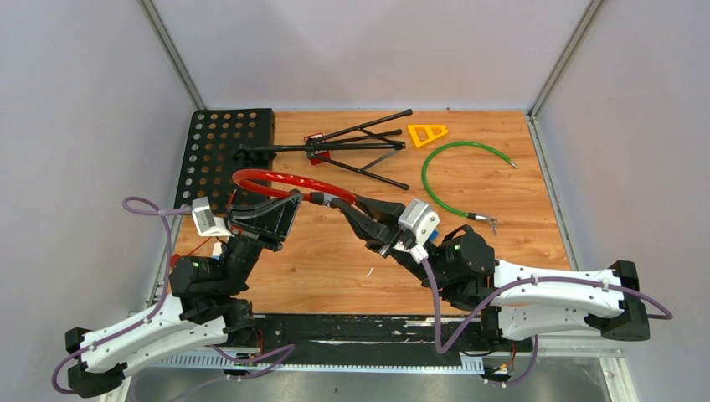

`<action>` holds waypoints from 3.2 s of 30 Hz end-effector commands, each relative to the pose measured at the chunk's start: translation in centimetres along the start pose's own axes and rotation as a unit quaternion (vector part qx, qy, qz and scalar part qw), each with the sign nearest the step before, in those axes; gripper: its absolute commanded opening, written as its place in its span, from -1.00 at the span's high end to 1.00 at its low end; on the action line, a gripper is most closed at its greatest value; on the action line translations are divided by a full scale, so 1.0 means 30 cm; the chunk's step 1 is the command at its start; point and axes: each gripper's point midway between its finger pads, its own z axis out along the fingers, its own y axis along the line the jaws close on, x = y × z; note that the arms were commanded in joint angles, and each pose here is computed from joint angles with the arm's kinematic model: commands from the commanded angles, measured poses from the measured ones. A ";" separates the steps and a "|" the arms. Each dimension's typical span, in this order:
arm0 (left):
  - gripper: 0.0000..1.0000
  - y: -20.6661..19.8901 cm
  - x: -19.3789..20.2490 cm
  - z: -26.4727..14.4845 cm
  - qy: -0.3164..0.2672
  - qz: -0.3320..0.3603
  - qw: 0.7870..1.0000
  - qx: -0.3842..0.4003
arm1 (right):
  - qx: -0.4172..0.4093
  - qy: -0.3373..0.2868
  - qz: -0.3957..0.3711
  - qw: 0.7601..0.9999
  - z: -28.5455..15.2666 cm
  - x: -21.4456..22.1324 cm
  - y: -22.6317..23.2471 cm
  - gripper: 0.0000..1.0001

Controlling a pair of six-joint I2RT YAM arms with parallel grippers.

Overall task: Lock with the key
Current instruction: Lock the lock.

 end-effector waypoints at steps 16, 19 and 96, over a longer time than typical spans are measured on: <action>1.00 -0.066 -0.109 0.021 -0.043 -0.038 0.998 0.023 | -0.003 -0.008 0.018 1.000 -0.001 -0.016 0.009 1.00; 1.00 -0.067 -0.106 0.021 -0.042 -0.039 0.998 0.024 | -0.003 -0.007 0.019 1.000 0.000 -0.010 0.011 1.00; 1.00 -0.465 -0.133 -0.172 -0.091 0.204 0.881 0.418 | -0.095 -0.058 0.217 0.970 -0.097 -0.376 -0.001 1.00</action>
